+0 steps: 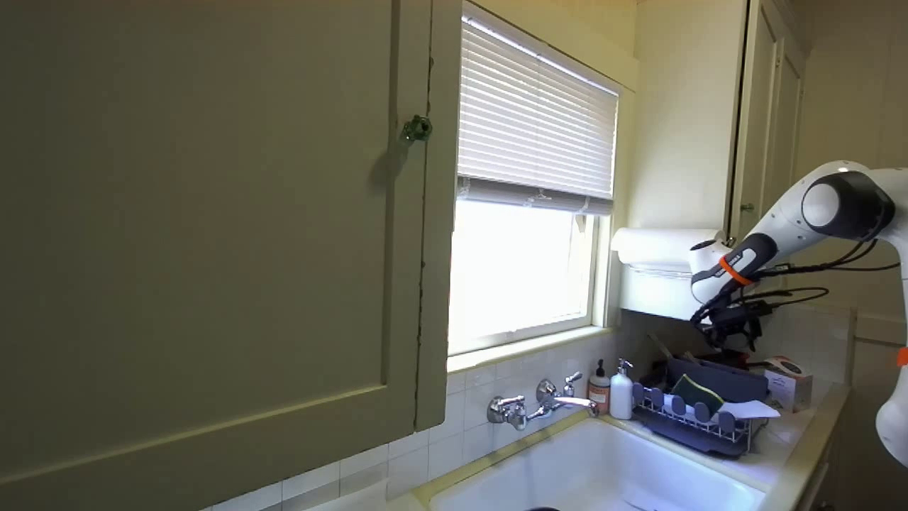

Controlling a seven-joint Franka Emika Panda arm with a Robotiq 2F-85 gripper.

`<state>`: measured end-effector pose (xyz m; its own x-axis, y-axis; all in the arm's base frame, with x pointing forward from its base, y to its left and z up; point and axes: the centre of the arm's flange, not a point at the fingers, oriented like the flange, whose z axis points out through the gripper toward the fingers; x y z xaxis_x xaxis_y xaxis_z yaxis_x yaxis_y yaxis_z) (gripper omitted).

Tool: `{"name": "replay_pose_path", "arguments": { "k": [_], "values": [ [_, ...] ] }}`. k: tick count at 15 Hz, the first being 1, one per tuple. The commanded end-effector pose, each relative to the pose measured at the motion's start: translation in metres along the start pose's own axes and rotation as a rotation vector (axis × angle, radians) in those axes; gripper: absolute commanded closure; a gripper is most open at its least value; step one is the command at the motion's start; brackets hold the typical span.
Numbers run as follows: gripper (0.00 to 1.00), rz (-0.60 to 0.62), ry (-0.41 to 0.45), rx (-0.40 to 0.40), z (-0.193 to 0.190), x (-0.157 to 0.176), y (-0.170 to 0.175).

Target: Remove one piece of paper towel from the paper towel roll

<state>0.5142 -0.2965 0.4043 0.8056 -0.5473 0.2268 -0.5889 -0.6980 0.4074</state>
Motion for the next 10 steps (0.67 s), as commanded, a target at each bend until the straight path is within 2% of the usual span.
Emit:
{"name": "replay_pose_path", "arguments": {
  "k": [1,4,6,8,9,10],
  "values": [
    [0.00,-0.124,0.007,-0.047,-0.060,-0.061,-0.043],
    [0.00,-0.224,0.046,-0.024,-0.111,-0.105,-0.075],
    [0.00,-0.248,0.088,0.022,-0.151,-0.131,-0.095],
    [0.00,-0.211,0.119,0.064,-0.194,-0.158,-0.106],
    [0.00,-0.239,0.108,0.031,-0.163,-0.122,-0.109],
    [0.00,-0.235,0.124,0.043,-0.181,-0.134,-0.113]
  ]
}}
